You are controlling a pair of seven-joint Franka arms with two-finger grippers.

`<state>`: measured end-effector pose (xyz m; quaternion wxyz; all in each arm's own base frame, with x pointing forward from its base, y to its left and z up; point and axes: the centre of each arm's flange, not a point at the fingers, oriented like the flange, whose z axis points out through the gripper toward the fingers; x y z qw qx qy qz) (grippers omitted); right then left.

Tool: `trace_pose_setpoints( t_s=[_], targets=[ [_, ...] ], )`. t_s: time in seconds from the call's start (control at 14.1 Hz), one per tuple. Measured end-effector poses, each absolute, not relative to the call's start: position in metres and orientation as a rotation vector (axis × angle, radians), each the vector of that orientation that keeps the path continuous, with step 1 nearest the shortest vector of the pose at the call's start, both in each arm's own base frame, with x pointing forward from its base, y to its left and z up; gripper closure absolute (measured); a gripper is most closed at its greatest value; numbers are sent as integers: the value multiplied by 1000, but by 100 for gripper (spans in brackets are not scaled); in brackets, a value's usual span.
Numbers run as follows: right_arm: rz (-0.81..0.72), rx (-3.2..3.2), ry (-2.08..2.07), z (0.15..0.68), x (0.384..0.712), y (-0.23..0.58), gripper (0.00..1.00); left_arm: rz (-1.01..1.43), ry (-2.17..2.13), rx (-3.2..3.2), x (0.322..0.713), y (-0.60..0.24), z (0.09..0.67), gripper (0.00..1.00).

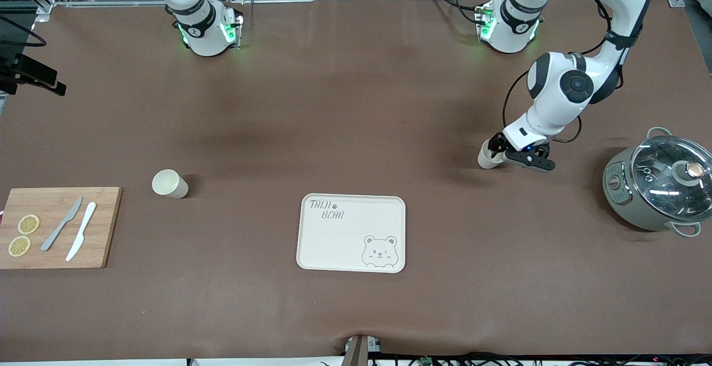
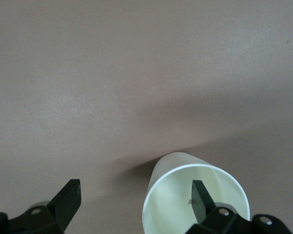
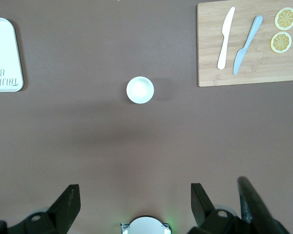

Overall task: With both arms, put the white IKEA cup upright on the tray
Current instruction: 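Lower the left gripper around the cup rim and close it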

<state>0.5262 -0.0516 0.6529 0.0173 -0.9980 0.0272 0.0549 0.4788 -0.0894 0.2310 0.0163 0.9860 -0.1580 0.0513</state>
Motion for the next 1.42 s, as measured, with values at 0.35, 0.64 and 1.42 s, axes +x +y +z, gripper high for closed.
trace_pose_setpoints(
  t_s=[0.35,0.64,1.42],
  targets=[
    [180,-3101,85,650,528,-52,0,149,-479,3067,478,-85,226,0],
    [180,-3101,85,650,528,-52,0,162,-477,3063,477,-85,217,0],
    [181,-3101,82,649,528,-51,0,155,-438,3066,473,-86,212,92]
  ],
)
